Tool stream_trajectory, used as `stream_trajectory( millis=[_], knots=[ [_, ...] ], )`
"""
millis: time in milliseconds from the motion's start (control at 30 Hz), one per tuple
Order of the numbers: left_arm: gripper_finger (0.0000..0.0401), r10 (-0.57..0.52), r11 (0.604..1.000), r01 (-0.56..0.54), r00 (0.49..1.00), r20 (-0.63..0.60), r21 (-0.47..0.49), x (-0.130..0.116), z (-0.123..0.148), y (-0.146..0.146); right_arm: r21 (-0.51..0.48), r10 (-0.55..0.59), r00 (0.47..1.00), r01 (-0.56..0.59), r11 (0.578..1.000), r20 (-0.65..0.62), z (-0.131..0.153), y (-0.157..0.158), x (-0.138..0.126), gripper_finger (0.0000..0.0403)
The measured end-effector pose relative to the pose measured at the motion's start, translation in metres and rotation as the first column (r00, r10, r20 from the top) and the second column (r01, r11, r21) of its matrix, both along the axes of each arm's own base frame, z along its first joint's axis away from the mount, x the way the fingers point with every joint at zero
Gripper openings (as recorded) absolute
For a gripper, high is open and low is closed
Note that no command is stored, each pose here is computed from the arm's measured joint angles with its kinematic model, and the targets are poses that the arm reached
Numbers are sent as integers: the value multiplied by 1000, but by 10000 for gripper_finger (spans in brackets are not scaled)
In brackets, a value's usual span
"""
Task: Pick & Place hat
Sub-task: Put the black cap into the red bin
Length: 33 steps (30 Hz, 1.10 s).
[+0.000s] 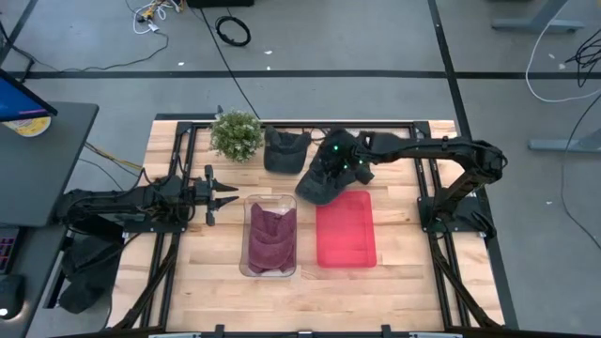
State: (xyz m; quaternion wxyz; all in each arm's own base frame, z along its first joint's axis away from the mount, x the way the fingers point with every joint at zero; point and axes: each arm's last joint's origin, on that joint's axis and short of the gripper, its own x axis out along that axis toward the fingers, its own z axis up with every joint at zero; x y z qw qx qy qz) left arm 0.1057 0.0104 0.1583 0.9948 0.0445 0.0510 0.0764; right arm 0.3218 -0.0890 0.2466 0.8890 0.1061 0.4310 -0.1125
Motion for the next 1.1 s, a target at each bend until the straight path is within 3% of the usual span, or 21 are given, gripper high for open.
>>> stream_trajectory(
  millis=[167, 433, 833, 1100],
  knots=[
    [115, 0, 1000, 0, 1000, 0, 0, 0, 0, 0, 18, -32, 997, 31, 999, 69, -15, 3, 2, 205],
    [115, 0, 1000, 0, 1000, 0, 0, 0, 0, 0, 39, -165, 986, 166, 985, -10, -21, -11, -8, 205],
    [115, 0, 1000, 0, 1000, 0, 0, 0, 0, 0, 63, -138, 982, 147, 987, -126, -40, -11, -8, 205],
    [115, 0, 1000, 0, 1000, 0, 0, 0, 0, 0, 85, -85, 988, 97, 992, -127, -49, -11, -3, 205]
  ],
)
